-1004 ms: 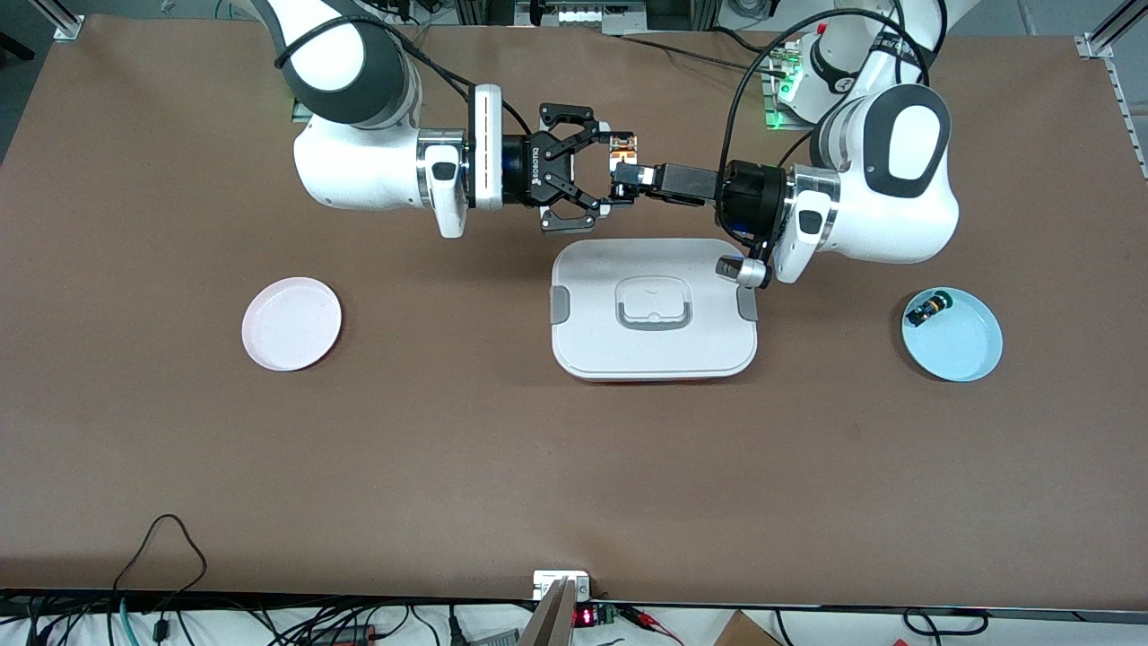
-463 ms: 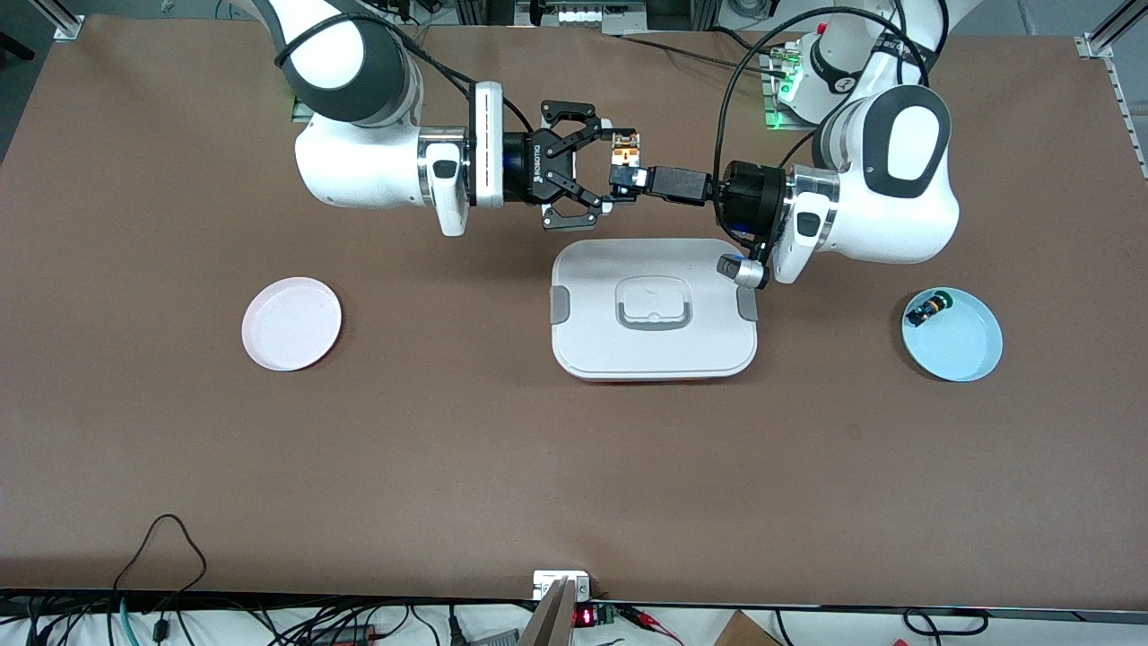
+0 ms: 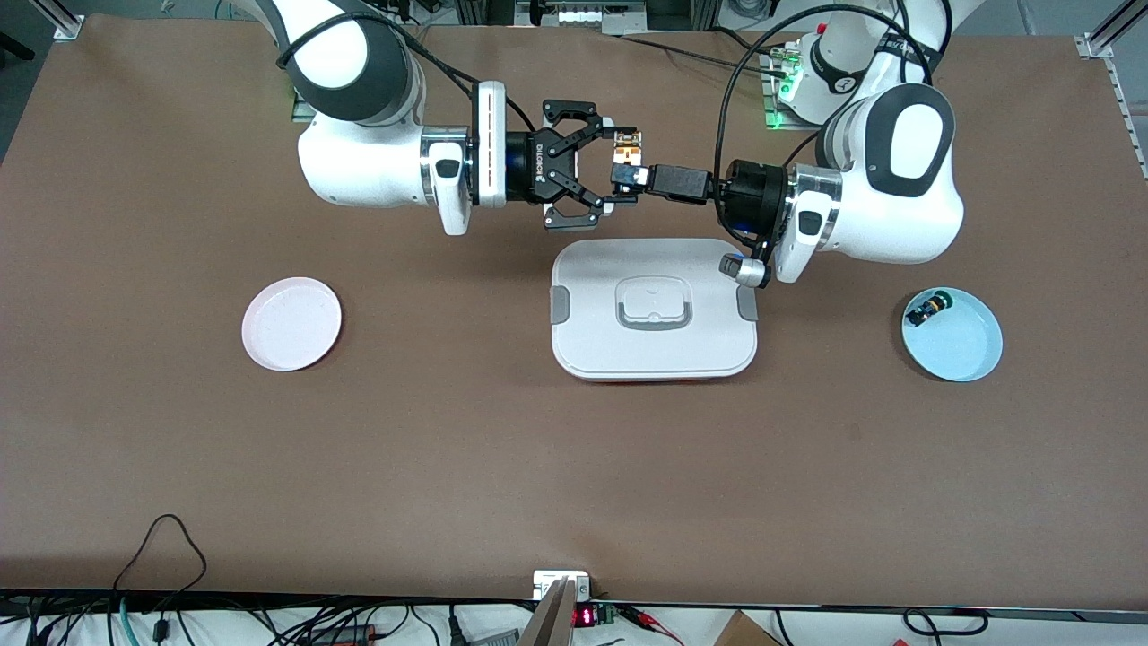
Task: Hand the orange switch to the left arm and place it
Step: 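Close the left gripper on the switch held by the right gripper, then open the right gripper while the left gripper carries the switch away, then lower the switch into the blue bowl while the right gripper withdraws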
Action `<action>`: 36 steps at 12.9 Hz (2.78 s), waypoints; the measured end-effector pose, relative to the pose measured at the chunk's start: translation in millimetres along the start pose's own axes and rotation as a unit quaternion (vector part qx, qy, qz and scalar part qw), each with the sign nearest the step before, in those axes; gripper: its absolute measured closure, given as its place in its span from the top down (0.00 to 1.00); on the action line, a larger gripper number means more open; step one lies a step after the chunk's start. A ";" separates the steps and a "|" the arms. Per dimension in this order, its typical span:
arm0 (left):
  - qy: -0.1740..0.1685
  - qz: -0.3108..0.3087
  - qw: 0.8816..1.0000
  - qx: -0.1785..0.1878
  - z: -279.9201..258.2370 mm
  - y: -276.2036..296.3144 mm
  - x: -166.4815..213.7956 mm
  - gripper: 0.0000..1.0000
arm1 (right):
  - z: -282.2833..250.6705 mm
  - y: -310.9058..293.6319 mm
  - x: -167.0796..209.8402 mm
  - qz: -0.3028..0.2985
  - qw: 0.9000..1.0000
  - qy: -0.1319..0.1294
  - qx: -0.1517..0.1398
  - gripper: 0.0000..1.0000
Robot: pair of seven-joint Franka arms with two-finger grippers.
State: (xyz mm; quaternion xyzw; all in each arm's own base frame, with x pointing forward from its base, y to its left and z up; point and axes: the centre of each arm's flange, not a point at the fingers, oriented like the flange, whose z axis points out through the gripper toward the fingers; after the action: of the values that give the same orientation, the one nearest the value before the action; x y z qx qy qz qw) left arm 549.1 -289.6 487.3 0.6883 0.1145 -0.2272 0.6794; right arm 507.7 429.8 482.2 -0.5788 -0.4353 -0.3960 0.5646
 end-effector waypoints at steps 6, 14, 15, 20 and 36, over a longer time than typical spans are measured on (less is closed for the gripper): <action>-0.005 0.003 1.000 0.010 -5.3 4.8 -1.3 0.41 | -15.4 12.6 -3.3 0.006 1.000 0.000 -0.021 1.00; 0.005 0.016 0.978 0.207 -101.7 1.4 4.6 0.41 | -119.7 55.5 -22.4 0.051 0.995 -0.036 -0.076 1.00; 0.006 0.019 0.969 0.245 -117.2 -0.2 6.7 0.41 | -123.5 53.5 -25.6 0.071 0.993 -0.059 -0.076 1.00; -0.016 0.053 0.902 0.428 -161.5 5.1 20.7 0.41 | -151.6 50.0 -39.4 0.200 0.961 -0.167 -0.094 1.00; -0.260 0.302 0.572 0.717 -339.1 -88.5 92.0 0.41 | -298.6 32.2 31.3 0.401 0.539 -0.516 -0.531 1.00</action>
State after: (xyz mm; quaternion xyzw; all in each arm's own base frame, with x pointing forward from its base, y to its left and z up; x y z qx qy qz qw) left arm 641.3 35.8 357.1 0.8564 -0.4818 -0.1855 -0.0066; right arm 557.8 134.1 516.6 -0.9908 -0.0834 0.0809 -0.0693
